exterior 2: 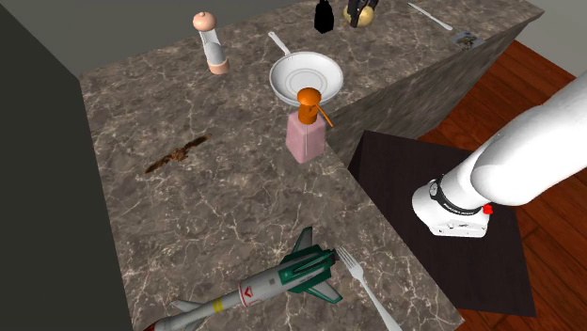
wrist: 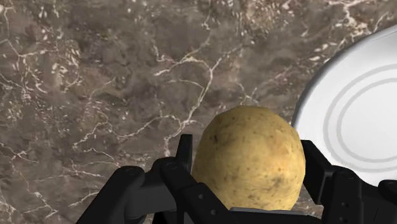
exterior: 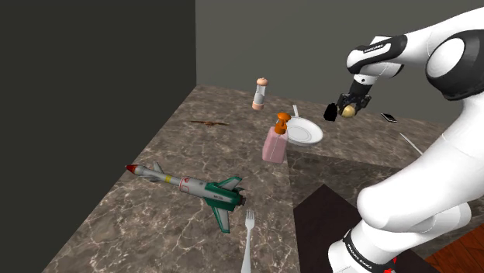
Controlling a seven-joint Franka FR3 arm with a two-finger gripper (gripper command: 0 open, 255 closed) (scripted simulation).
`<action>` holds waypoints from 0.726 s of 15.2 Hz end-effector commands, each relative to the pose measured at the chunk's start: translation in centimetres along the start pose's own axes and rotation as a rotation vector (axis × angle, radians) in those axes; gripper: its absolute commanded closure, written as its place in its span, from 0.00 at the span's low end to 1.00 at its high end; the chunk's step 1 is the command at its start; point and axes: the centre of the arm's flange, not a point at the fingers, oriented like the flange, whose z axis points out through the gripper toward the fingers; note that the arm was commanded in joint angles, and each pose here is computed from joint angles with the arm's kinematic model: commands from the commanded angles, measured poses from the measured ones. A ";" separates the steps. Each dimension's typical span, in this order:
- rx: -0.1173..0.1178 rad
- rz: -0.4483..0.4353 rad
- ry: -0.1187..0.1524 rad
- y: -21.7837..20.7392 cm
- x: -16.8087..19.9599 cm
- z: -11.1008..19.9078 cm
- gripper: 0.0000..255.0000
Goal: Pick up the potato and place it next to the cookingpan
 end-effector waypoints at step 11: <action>0.000 -0.001 0.000 0.7 0.0 5.8 1.00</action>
